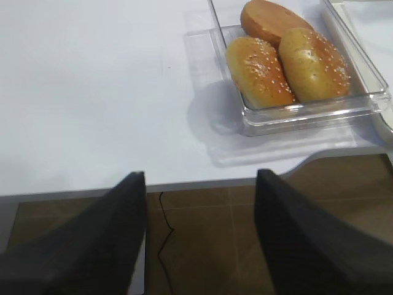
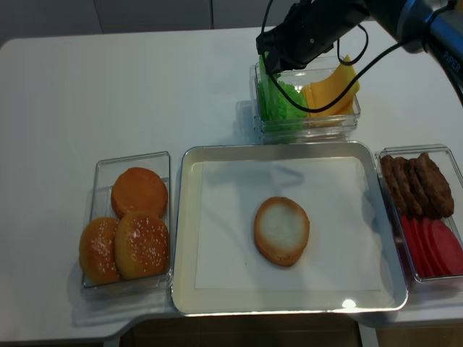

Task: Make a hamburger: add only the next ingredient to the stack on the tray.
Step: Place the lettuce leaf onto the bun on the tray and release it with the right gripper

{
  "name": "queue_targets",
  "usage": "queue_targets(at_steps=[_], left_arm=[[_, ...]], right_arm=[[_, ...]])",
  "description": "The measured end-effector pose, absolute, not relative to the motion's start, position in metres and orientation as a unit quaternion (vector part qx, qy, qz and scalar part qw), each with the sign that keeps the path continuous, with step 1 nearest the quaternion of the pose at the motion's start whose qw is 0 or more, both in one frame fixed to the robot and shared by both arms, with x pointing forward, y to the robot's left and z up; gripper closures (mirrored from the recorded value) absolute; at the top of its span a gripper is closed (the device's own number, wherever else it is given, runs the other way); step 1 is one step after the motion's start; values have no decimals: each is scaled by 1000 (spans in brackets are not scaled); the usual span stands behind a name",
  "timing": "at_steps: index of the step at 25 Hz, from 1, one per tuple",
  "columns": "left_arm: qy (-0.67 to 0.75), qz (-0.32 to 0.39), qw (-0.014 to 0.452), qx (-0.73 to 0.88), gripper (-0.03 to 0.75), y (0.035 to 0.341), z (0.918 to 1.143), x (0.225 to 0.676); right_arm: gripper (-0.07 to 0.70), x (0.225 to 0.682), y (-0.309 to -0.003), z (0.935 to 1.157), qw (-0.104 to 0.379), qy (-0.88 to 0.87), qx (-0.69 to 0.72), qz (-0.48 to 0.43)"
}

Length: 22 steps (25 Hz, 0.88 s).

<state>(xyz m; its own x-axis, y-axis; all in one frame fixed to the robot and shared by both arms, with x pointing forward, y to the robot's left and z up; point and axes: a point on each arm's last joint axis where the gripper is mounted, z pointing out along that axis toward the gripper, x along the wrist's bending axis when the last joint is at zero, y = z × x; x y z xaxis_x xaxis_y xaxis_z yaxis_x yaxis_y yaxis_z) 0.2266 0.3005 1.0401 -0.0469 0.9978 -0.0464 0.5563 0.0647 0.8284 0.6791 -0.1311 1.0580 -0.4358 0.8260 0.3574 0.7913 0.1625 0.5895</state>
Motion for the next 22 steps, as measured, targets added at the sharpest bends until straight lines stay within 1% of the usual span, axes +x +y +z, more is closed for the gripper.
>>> queue_targets(at_steps=[4, 7, 10, 16, 19, 22], left_arm=[[646, 326, 339, 601, 299, 301, 1040, 227], [646, 326, 339, 601, 299, 301, 1040, 227], [646, 326, 339, 601, 299, 301, 1040, 227], [646, 326, 339, 601, 299, 301, 1040, 227], [646, 326, 339, 601, 299, 301, 1040, 227], [646, 326, 339, 601, 299, 301, 1040, 227]], right_arm=[[623, 679, -131, 1057, 23, 762, 531, 370], [623, 682, -130, 1048, 16, 762, 536, 363], [612, 684, -130, 1044, 12, 761, 539, 361], [487, 685, -133, 1044, 14, 757, 543, 362], [454, 686, -138, 1044, 12, 756, 547, 359], [436, 687, -144, 1043, 10, 754, 552, 356]])
